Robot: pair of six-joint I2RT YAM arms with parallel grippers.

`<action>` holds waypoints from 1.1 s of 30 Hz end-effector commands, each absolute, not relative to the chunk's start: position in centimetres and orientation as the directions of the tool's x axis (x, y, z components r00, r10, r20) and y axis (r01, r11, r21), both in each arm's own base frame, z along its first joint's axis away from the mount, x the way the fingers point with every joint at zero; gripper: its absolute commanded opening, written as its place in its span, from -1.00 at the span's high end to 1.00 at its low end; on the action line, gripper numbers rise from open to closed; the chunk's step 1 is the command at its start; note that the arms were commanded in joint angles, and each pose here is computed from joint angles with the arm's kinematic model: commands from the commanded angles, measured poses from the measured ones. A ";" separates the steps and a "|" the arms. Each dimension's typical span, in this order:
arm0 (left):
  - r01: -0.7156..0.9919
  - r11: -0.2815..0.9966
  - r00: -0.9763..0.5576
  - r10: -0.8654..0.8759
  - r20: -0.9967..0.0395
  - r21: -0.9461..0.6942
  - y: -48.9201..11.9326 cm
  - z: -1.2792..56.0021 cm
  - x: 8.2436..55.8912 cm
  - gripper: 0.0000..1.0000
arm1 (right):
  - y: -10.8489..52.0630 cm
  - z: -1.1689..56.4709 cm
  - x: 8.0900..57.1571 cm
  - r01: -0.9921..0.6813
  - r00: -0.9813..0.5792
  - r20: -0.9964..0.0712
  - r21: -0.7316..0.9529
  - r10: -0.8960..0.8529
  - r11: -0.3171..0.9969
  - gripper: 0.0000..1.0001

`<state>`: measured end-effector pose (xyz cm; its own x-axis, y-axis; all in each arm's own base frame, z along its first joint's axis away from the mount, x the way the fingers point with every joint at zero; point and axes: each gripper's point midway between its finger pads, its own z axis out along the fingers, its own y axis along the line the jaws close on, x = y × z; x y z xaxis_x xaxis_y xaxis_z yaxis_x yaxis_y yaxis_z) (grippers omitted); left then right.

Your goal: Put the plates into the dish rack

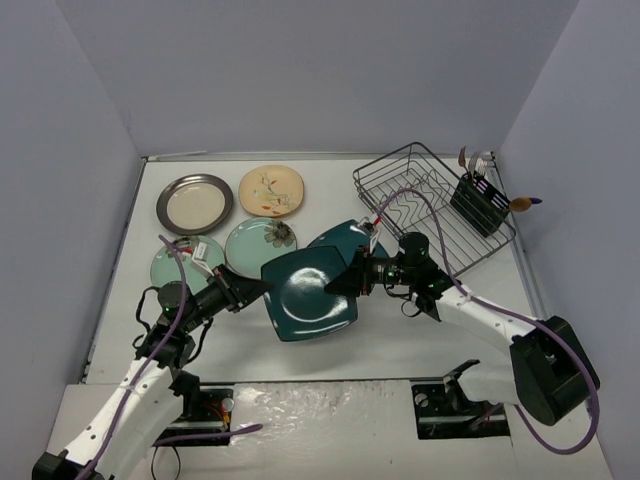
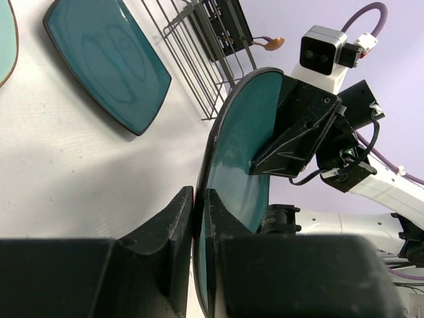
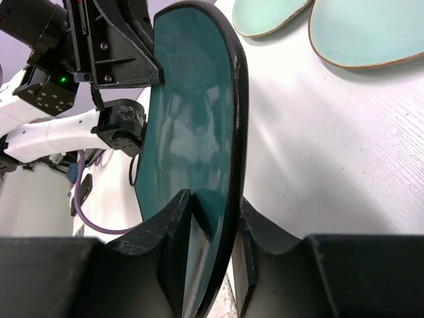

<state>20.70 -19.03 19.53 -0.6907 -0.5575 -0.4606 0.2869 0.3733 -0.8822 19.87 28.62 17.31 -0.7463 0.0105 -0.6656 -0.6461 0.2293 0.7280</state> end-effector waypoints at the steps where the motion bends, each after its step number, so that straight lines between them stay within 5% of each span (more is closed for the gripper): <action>1: 0.420 0.351 -0.612 -0.571 -0.546 -0.837 -19.2 23.9 21.3 1.00 | 28.8 23.4 21.7 -0.799 -0.559 -0.827 0.558 0.068 0.223 1.00; 19: 0.294 0.610 -0.611 -0.472 -0.636 -0.736 -16.9 21.4 22.5 0.21 | 26.5 27.2 25.3 -0.799 -0.413 -0.911 0.373 0.020 0.472 1.00; 22: 0.265 0.681 -0.582 -0.451 -0.676 -0.682 -15.7 22.1 22.9 -0.36 | 25.1 28.8 26.7 -0.780 -0.339 -0.941 0.273 -0.013 0.562 1.00; 27: 0.200 0.836 -0.540 -0.340 -0.769 -0.511 -12.5 23.6 23.3 -0.90 | 22.1 34.0 30.3 -0.701 -0.183 -0.979 0.070 -0.084 0.710 1.00; 33: 0.041 0.972 -0.477 -0.183 -0.860 -0.229 -6.6 25.6 24.0 -0.94 | 16.3 39.9 36.2 -0.516 -0.071 -0.975 -0.147 -0.213 0.844 1.00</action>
